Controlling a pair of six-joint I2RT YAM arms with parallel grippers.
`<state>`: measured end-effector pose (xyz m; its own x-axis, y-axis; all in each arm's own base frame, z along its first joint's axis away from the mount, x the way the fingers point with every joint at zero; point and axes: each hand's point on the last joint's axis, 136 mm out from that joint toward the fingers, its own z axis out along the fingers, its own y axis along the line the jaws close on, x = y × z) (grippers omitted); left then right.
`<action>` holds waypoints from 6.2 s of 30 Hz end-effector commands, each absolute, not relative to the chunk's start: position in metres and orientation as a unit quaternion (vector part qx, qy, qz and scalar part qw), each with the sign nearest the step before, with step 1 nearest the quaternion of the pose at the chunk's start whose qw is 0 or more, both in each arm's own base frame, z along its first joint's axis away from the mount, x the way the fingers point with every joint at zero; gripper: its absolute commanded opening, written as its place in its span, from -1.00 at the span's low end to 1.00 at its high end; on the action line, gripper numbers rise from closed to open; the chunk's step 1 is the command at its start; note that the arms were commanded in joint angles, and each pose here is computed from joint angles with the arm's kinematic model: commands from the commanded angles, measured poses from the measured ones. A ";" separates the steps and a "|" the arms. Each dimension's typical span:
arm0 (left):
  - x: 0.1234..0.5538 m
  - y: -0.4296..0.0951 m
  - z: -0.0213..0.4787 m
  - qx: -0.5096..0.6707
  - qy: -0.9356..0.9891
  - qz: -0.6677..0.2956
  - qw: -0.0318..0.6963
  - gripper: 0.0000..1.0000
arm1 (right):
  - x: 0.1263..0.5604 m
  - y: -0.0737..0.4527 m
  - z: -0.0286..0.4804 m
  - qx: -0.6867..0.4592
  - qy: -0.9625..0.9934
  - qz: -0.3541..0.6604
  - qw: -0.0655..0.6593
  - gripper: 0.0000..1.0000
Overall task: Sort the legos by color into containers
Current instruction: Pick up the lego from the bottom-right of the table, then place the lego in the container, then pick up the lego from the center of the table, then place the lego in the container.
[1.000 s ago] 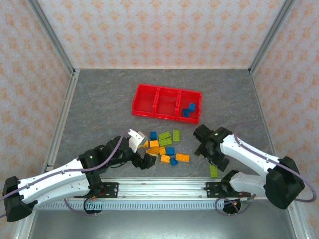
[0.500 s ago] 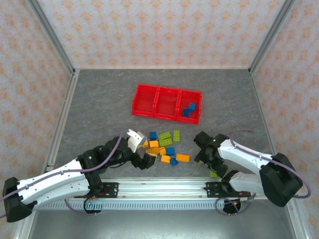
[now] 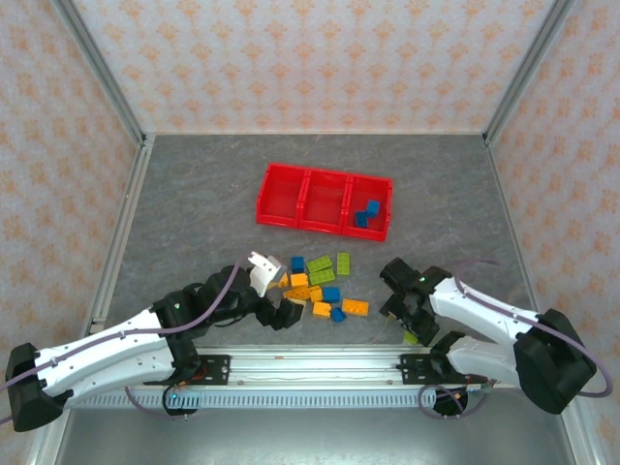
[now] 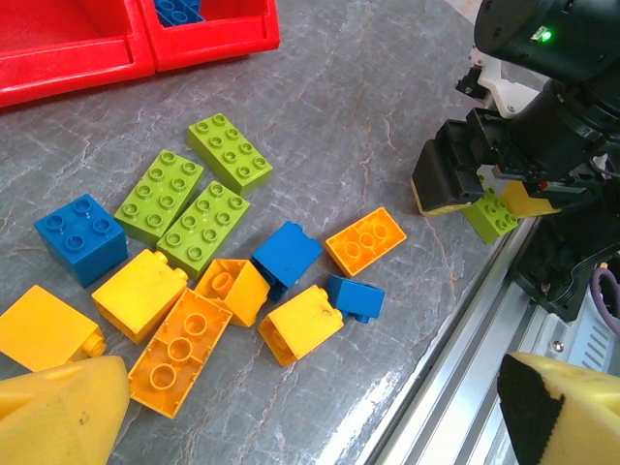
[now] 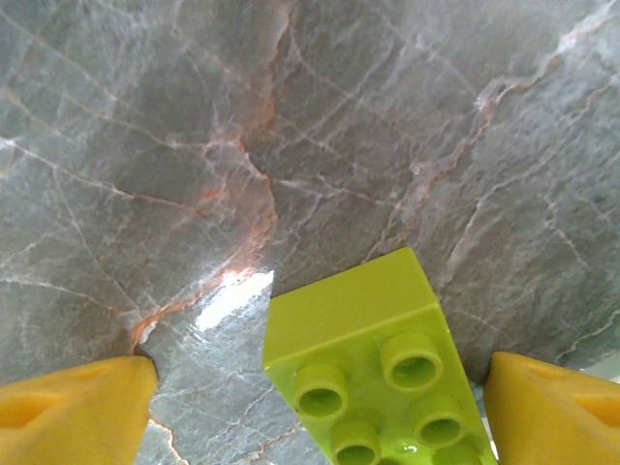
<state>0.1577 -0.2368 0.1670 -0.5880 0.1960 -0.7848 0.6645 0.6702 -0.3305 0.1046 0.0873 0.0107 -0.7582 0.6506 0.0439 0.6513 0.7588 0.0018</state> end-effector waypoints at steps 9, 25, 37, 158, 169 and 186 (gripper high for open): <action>0.159 -0.237 0.166 0.259 0.836 -0.306 0.375 0.98 | 0.148 0.136 0.029 -0.325 -0.937 -0.130 -0.020 0.34; 0.159 -0.236 0.167 0.261 0.835 -0.304 0.376 0.98 | 0.144 0.115 0.021 -0.309 -0.947 -0.073 -0.044 -0.20; 0.166 -0.219 0.206 0.224 0.808 -0.315 0.445 0.98 | 0.178 0.121 0.055 -0.250 -0.965 -0.023 -0.072 -0.70; 0.175 -0.159 0.234 0.122 0.797 -0.272 0.526 0.98 | 0.282 0.216 0.066 -0.119 -0.975 -0.028 -0.184 -0.53; 0.177 -0.142 0.245 0.089 0.785 -0.267 0.552 0.98 | 0.310 0.237 0.162 -0.101 -0.940 -0.111 -0.305 -0.58; 0.184 -0.120 0.249 0.037 0.783 -0.240 0.572 0.98 | 0.452 0.262 0.112 -0.029 -0.952 -0.041 -0.302 -0.64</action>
<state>0.1824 -0.1252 0.2540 -0.3378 -0.2147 -0.9164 0.3642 0.8680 -0.3376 0.4434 0.2525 0.1098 -0.8231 0.1218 -0.5546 0.0750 0.9915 0.1065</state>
